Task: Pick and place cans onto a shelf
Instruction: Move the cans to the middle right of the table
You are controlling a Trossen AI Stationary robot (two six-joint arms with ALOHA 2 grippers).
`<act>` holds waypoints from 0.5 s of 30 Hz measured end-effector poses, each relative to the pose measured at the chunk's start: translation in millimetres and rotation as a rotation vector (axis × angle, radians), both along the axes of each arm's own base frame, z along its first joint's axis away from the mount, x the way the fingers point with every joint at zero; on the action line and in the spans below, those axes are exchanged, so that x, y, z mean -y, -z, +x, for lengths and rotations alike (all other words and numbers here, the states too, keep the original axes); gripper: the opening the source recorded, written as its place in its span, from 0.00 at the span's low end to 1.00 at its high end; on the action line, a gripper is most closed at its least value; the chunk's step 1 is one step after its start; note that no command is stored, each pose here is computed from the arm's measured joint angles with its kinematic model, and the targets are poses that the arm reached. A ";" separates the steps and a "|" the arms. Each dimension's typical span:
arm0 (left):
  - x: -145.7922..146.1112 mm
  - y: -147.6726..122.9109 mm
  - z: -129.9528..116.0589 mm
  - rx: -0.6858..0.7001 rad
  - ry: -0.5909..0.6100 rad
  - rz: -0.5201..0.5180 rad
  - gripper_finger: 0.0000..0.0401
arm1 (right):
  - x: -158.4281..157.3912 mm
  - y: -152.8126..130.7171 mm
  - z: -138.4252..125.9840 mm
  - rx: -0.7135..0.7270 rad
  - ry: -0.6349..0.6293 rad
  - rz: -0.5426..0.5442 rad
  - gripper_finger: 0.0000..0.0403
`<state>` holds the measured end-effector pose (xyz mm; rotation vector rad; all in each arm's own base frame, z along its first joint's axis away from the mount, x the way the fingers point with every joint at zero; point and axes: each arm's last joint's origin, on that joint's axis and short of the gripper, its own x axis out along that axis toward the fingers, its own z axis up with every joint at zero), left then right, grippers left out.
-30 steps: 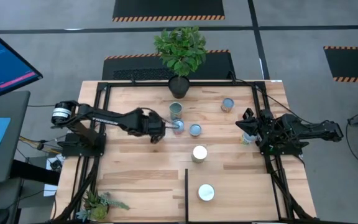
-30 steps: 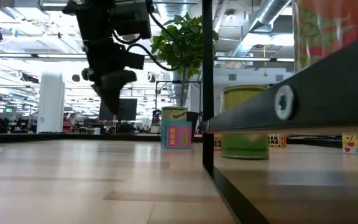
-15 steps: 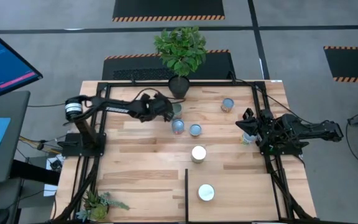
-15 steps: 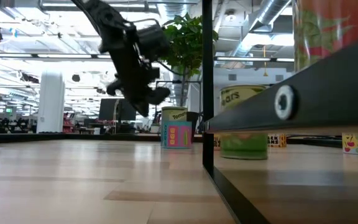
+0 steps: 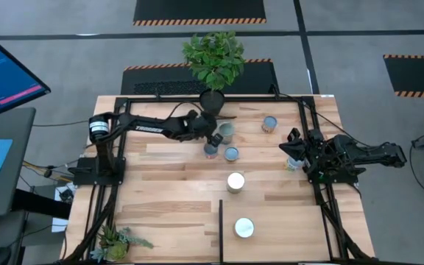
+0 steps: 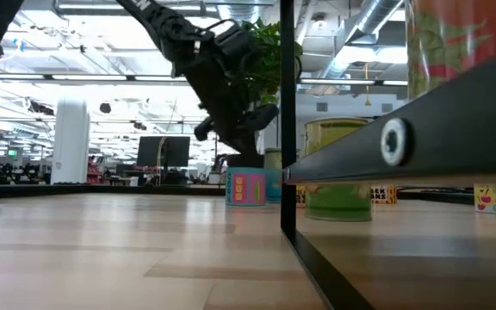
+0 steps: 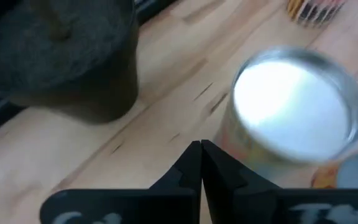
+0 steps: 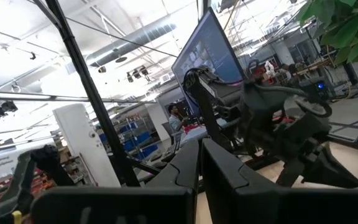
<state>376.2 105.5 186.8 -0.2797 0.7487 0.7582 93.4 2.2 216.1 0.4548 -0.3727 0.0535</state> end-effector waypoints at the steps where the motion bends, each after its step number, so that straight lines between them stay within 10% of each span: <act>1: 2.4 -1.0 -3.1 -0.052 -0.005 0.001 0.00 | 0.0 0.0 0.0 0.000 0.000 0.000 0.12; 8: 6.6 11.6 -1.5 -0.147 0.025 -0.003 0.00 | -0.1 0.0 0.0 0.000 -0.002 -0.001 0.12; 15: 3.6 30.4 26.1 0.067 0.104 -0.048 0.00 | -0.1 0.0 0.0 0.000 -0.004 -0.001 0.12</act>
